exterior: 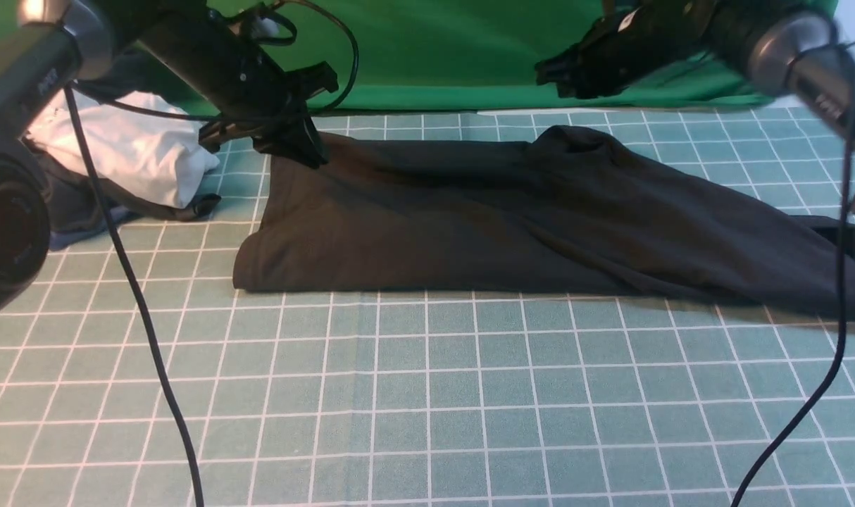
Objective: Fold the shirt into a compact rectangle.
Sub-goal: 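Pull the folded dark garment lengthwise by its ends to straighten it flat on the table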
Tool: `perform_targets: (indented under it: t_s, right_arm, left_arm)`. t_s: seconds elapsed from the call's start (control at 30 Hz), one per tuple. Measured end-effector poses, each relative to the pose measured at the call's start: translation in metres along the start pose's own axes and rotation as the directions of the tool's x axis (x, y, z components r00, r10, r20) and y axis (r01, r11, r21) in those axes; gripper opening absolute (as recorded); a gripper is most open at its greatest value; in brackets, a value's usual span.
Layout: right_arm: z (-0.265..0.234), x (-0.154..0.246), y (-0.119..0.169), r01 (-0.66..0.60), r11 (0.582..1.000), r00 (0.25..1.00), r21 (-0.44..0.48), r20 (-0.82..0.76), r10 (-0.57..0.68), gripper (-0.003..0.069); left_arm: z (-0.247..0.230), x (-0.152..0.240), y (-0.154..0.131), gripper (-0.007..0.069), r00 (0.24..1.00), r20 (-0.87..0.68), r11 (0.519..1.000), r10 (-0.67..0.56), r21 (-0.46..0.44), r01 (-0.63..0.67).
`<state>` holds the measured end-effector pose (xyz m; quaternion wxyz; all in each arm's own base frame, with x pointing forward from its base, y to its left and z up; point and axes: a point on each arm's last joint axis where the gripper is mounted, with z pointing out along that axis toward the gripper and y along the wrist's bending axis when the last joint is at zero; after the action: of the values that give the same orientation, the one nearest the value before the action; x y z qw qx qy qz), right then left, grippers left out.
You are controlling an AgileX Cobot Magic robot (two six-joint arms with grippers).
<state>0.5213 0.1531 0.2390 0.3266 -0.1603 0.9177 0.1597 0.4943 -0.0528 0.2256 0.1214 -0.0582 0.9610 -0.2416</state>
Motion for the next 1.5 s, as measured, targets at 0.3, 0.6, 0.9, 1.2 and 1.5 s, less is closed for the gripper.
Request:
perform_targets:
  t_s: [0.3,0.6,0.9,1.2,1.5]
  right_arm:
    - [-0.059,0.000,-0.003,0.048,0.998,0.981,-0.036,-0.185,-0.054,0.0015]
    - [-0.059,0.000,-0.004,0.031,0.999,0.981,-0.028,-0.193,-0.036,0.0015]
    - [-0.058,-0.002,-0.005,0.022,1.000,0.986,-0.019,-0.166,-0.025,0.0015]
    - [-0.079,-0.005,-0.023,-0.020,1.000,0.987,0.009,-0.158,0.021,0.0018]
    - [-0.139,0.019,-0.052,-0.121,0.987,0.971,0.105,-0.196,0.140,0.0018]
  left_arm:
    - [0.034,0.008,-0.037,0.0011,0.996,0.027,0.995,0.089,0.036,-0.090]
    - [0.086,0.015,-0.056,0.0011,0.987,0.062,0.987,0.147,0.050,-0.150]
    - [0.111,-0.021,-0.035,0.0011,0.879,0.440,0.983,0.185,-0.064,-0.175]
    - [0.074,-0.034,-0.036,0.0011,0.880,0.437,0.982,0.185,-0.053,-0.180]
    - [-0.016,-0.026,-0.021,0.0013,0.965,0.175,0.981,0.193,-0.060,-0.185]
